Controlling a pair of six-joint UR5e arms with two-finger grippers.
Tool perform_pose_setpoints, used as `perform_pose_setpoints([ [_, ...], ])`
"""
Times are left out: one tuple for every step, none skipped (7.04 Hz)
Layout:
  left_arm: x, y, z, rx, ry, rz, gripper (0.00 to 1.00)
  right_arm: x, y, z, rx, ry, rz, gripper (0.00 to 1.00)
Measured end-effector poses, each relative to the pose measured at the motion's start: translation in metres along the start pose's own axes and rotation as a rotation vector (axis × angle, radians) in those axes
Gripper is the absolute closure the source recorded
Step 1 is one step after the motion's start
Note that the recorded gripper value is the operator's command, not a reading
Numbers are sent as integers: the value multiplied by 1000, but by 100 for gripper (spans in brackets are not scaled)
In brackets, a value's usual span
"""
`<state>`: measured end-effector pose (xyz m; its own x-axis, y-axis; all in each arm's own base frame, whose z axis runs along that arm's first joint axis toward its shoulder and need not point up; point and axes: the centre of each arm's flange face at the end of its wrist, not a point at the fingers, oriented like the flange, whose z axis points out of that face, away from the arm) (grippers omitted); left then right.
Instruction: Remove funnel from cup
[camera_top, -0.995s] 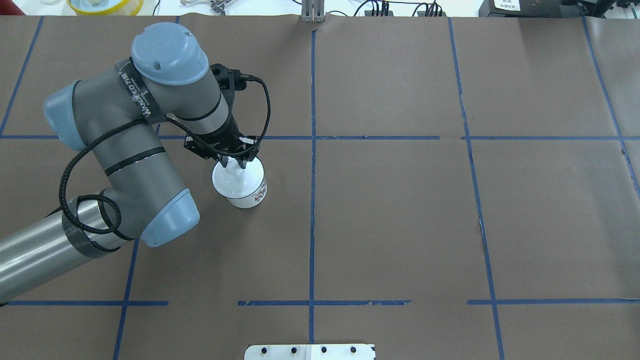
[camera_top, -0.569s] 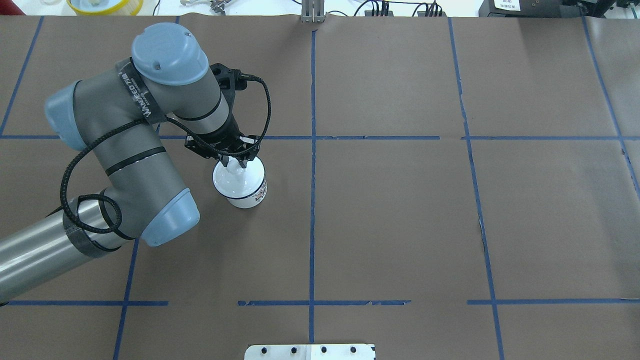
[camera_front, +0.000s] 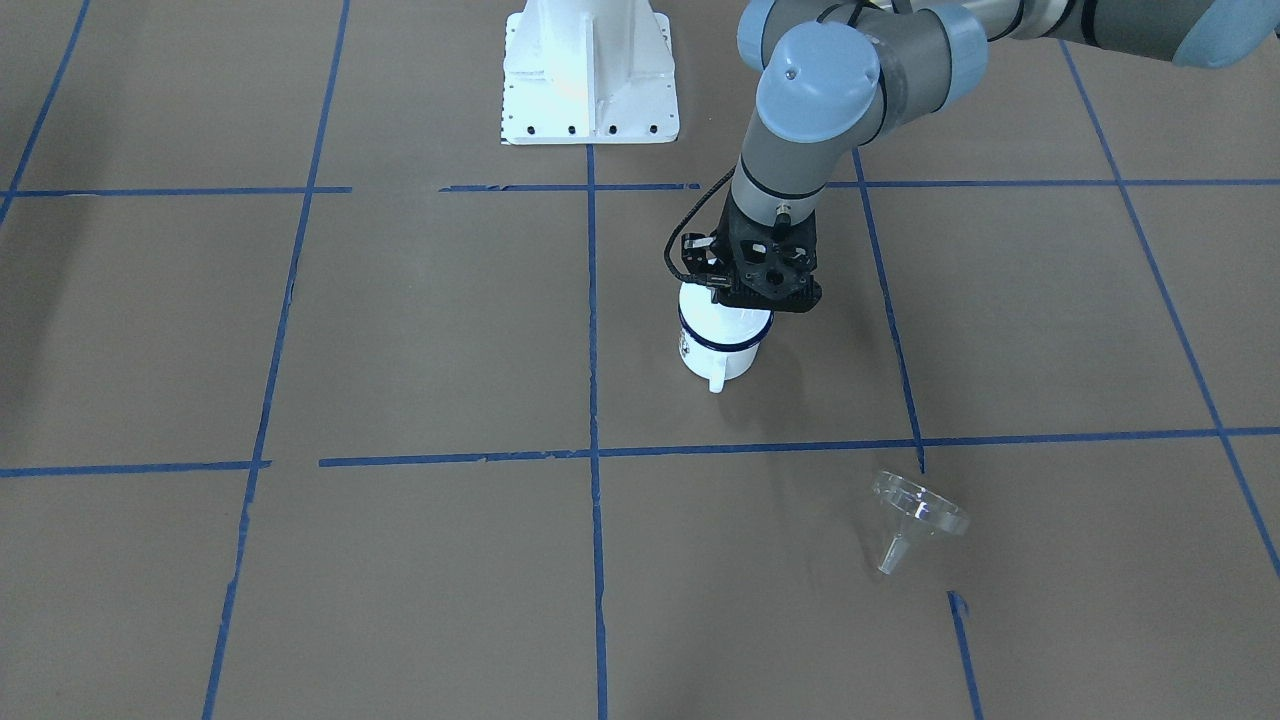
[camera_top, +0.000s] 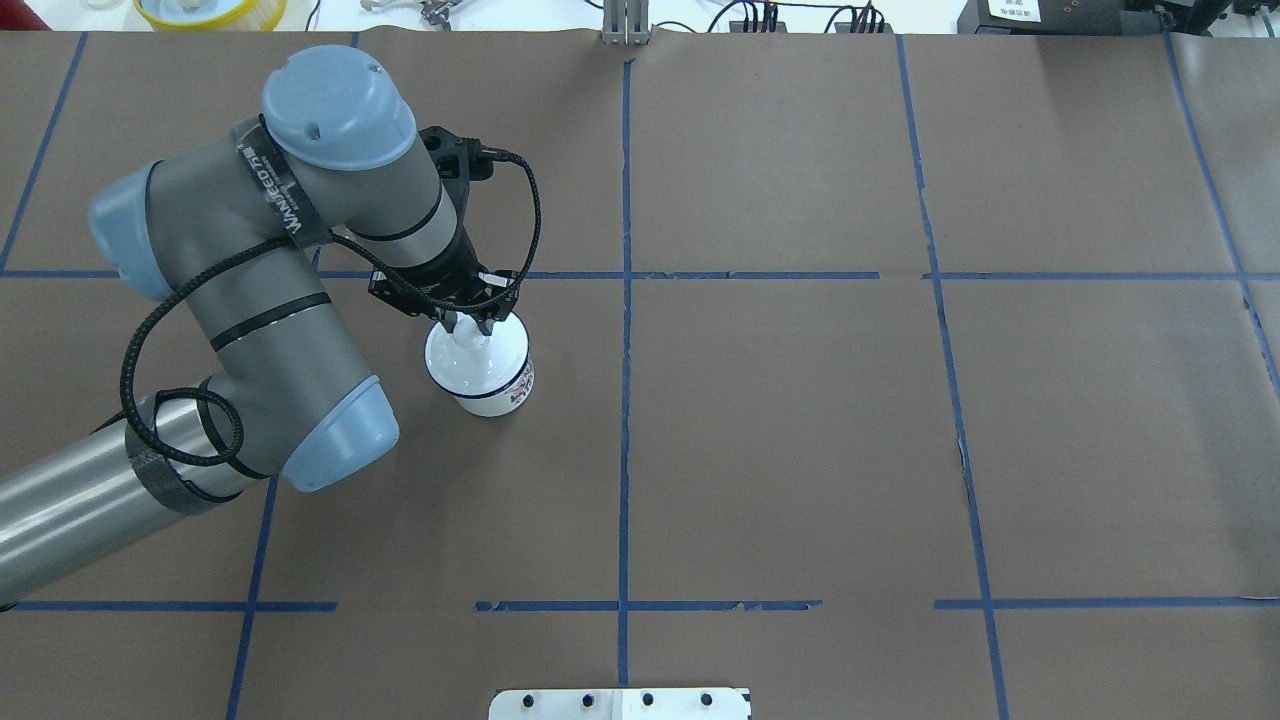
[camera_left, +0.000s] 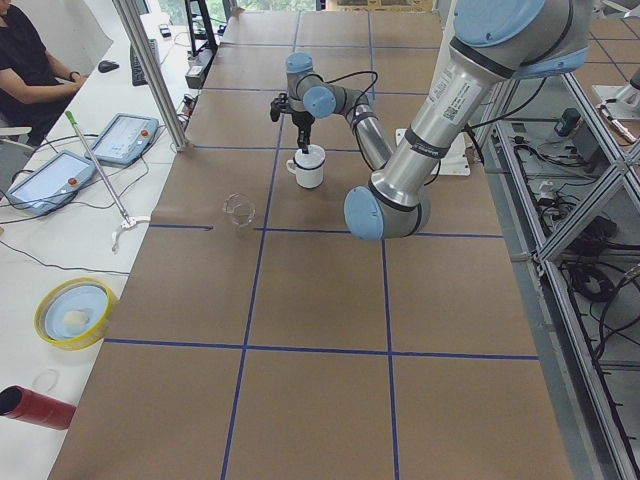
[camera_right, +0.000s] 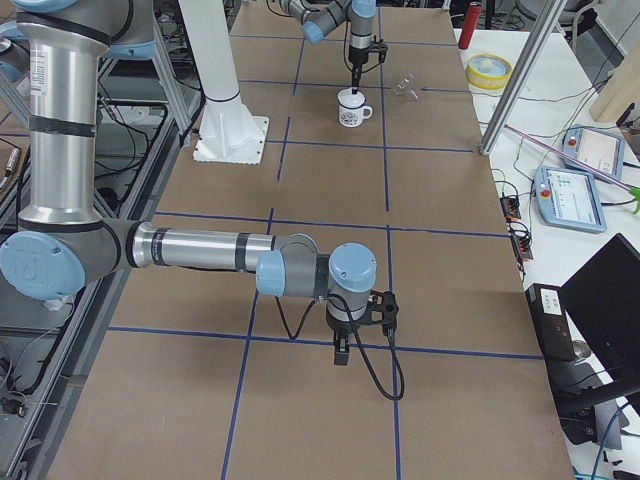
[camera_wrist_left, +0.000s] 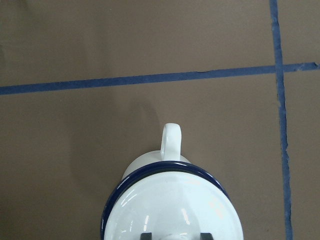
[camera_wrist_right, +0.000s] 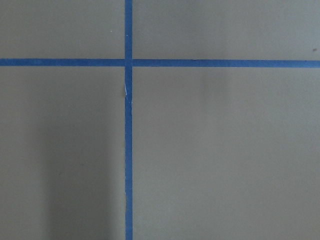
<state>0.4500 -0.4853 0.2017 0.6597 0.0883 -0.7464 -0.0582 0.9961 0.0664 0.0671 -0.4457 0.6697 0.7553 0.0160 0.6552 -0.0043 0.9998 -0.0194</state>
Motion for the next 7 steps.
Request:
perform_pose_setpoints([
  [0, -1, 0, 1, 0, -1, 100, 0, 0, 0, 0, 0, 0, 0],
  [-1, -1, -1, 1, 0, -1, 100, 0, 0, 0, 0, 0, 0, 0],
  [-1, -1, -1, 2, 0, -2, 100, 0, 0, 0, 0, 0, 0, 0],
  [-1, -1, -1, 2, -1, -2, 100, 0, 0, 0, 0, 0, 0, 0],
  [-1, -2, 0, 1, -2, -2, 67, 0, 0, 0, 0, 0, 0, 0],
  [-2, -2, 1, 1, -2, -3, 1, 0, 0, 0, 1, 0, 0, 0],
  [-2, -2, 1, 4, 1, -2, 0, 0, 0, 0, 0, 0, 0, 0],
])
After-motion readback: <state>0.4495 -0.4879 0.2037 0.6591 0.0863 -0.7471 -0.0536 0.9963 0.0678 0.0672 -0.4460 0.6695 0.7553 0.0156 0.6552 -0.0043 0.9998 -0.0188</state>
